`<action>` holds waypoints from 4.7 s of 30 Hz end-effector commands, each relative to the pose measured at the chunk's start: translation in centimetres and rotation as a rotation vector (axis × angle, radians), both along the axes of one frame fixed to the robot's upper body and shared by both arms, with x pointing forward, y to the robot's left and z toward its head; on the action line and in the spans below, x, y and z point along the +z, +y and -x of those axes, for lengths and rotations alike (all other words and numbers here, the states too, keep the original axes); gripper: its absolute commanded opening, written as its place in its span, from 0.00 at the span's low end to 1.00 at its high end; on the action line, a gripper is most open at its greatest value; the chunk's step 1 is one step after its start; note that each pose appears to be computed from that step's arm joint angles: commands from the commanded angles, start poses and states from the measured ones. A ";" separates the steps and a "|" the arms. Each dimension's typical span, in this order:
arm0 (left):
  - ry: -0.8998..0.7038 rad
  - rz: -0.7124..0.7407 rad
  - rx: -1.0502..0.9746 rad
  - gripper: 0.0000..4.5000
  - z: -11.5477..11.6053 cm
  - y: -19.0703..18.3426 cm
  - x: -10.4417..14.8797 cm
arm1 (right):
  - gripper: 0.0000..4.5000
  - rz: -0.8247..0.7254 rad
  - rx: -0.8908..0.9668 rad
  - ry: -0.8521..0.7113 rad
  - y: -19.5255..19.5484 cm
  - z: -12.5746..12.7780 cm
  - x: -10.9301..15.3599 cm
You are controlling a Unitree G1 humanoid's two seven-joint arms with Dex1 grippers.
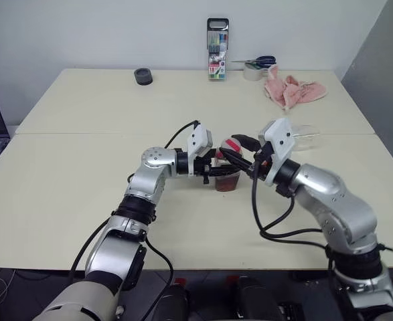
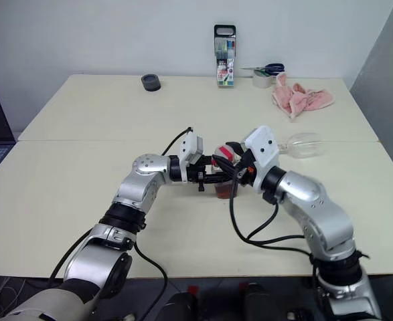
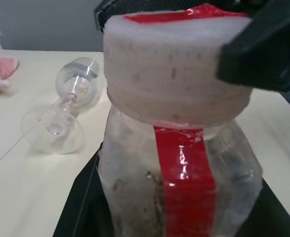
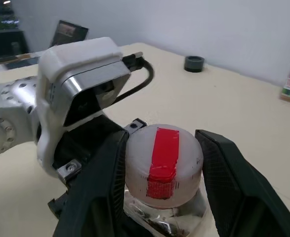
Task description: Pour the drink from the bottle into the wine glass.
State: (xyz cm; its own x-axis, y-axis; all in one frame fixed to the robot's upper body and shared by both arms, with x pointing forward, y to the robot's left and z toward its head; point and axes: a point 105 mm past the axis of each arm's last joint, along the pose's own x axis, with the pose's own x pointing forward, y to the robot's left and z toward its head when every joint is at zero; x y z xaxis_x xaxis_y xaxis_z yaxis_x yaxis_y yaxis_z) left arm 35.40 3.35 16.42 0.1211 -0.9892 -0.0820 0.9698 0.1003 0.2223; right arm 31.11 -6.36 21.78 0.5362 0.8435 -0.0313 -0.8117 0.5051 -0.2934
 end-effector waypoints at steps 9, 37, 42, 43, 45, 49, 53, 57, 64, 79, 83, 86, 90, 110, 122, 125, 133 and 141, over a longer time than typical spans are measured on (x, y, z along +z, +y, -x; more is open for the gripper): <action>-0.052 0.087 -0.009 0.40 0.4 -0.4 2.5 | 0.58 0.029 0.160 -0.032 -2.2 -0.7 2.5; -0.036 0.053 -0.060 0.40 -0.4 -1.6 2.7 | 0.94 -0.300 -0.523 -0.166 0.5 0.2 1.8; -0.040 0.043 -0.044 0.40 -0.6 -1.3 2.4 | 0.74 -0.298 -0.512 -0.173 0.8 0.4 2.0; -0.044 0.038 -0.041 0.40 -0.6 -1.3 2.3 | 0.65 -0.298 -0.509 -0.174 0.9 0.5 2.0; -0.049 0.032 -0.038 0.40 -0.7 -1.2 2.1 | 0.50 -0.295 -0.502 -0.176 1.1 0.6 2.0; -0.059 0.020 -0.032 0.40 -0.8 -1.1 1.9 | 0.43 -0.285 -0.475 -0.178 1.5 0.8 2.0; -0.060 0.006 -0.043 0.40 -0.7 -1.0 1.6 | 0.43 -0.257 -0.357 -0.161 2.0 1.2 2.1; -0.064 -0.038 -0.101 0.40 -0.1 -0.5 1.3 | 0.43 -0.044 0.040 -0.126 0.6 1.6 1.7; -0.063 -0.030 -0.108 0.39 -0.2 0.0 1.9 | 0.43 -0.036 0.173 0.021 -0.9 1.4 1.8; -0.076 0.013 -0.020 0.39 -1.6 -1.2 2.4 | 0.90 -0.196 -0.366 -0.115 -0.5 2.2 1.4; -0.090 0.008 -0.019 0.39 -1.7 -1.5 2.3 | 0.90 -0.222 -0.455 -0.138 0.3 1.5 1.2; -0.101 0.003 -0.017 0.39 -1.8 -1.6 2.4 | 0.90 -0.266 -0.500 -0.147 0.6 1.1 1.5; -0.106 0.001 -0.016 0.39 -1.8 -1.6 2.3 | 0.90 -0.280 -0.525 -0.160 0.9 0.7 1.5; -0.094 -0.017 -0.055 0.39 -1.4 -1.0 1.9 | 0.41 -0.199 -0.211 -0.159 3.3 2.1 0.6; -0.102 -0.022 -0.112 0.39 -1.0 -0.2 2.7 | 0.49 -0.057 0.125 -0.046 -0.2 1.1 1.9; -0.088 0.002 -0.116 0.39 -0.8 -0.4 2.9 | 0.70 -0.070 0.001 -0.118 -1.2 0.6 3.0; -0.067 0.018 -0.132 0.38 -0.8 -0.9 3.3 | 0.87 -0.068 -0.077 -0.186 -0.2 2.7 3.1; -0.074 0.008 -0.162 0.38 -0.5 -1.5 3.3 | 0.87 -0.064 -0.202 -0.248 0.2 0.8 3.0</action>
